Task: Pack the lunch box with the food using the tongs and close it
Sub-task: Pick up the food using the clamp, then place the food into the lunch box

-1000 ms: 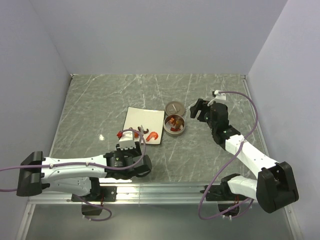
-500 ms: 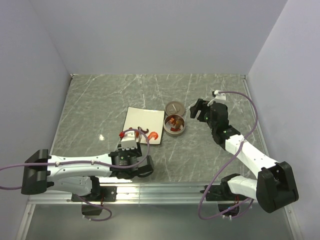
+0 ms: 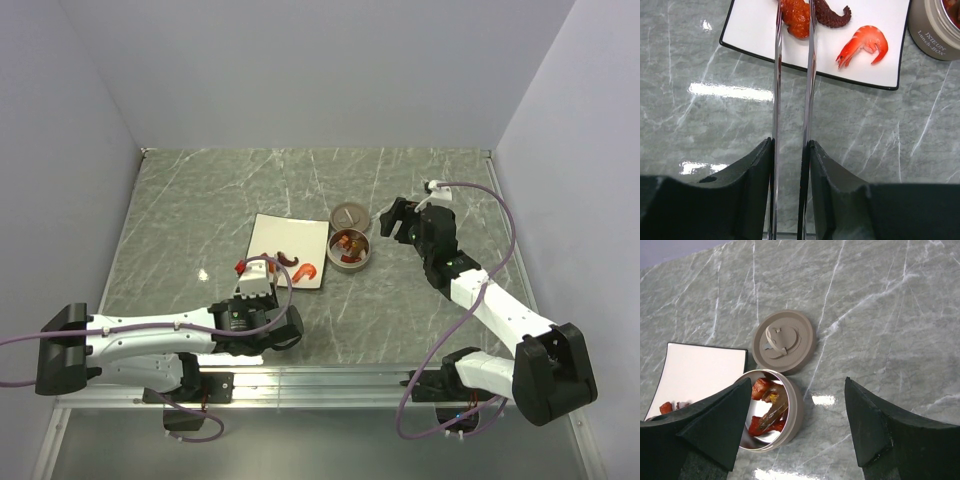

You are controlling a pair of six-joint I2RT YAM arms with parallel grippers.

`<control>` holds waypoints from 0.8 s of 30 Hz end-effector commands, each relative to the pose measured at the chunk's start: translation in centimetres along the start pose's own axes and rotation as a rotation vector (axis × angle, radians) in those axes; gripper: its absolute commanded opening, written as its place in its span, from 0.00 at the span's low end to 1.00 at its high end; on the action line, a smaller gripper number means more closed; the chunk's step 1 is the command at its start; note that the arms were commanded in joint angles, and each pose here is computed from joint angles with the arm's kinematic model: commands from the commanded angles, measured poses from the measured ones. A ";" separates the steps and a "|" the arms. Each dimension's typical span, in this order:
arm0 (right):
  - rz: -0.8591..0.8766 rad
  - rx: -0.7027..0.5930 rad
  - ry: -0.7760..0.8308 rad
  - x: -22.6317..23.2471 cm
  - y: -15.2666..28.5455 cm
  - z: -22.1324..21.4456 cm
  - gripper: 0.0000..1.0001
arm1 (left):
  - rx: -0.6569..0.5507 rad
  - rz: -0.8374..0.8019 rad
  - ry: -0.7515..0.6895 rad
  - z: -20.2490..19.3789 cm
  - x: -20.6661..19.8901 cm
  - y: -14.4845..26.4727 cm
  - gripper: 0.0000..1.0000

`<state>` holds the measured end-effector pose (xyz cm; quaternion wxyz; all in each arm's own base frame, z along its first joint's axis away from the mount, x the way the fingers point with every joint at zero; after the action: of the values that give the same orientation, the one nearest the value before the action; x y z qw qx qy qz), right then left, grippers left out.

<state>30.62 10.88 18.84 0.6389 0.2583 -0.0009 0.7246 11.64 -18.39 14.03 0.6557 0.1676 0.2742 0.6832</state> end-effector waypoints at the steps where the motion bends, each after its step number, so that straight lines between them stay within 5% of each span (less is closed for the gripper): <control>1: 0.014 -0.044 -0.010 0.4 0.1 1.3 0.82 | -0.068 -0.009 0.011 1.8 -0.4 0.4 0.24; 13: -0.001 -0.049 -0.007 0.2 -0.1 1.3 0.82 | -0.190 -0.025 -0.051 5.6 -2.8 1.3 0.17; 24: -0.019 -0.065 -0.012 0.0 0.0 1.6 0.82 | -0.250 -0.288 -0.125 8.3 -8.7 1.4 0.16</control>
<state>30.74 10.73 18.59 0.6452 0.2580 0.0018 0.7192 14.79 -23.04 19.59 0.7391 0.1298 0.1841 0.6349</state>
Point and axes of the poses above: each gripper's point midway between its finger pads, its own y axis back along the fingers, its own x axis along the line the jaws close on, z = x × y, the point moved 6 cm from there along y, back along the fingers, and after that the axes turned 2 degrees about -y, right-handed, at the moved point
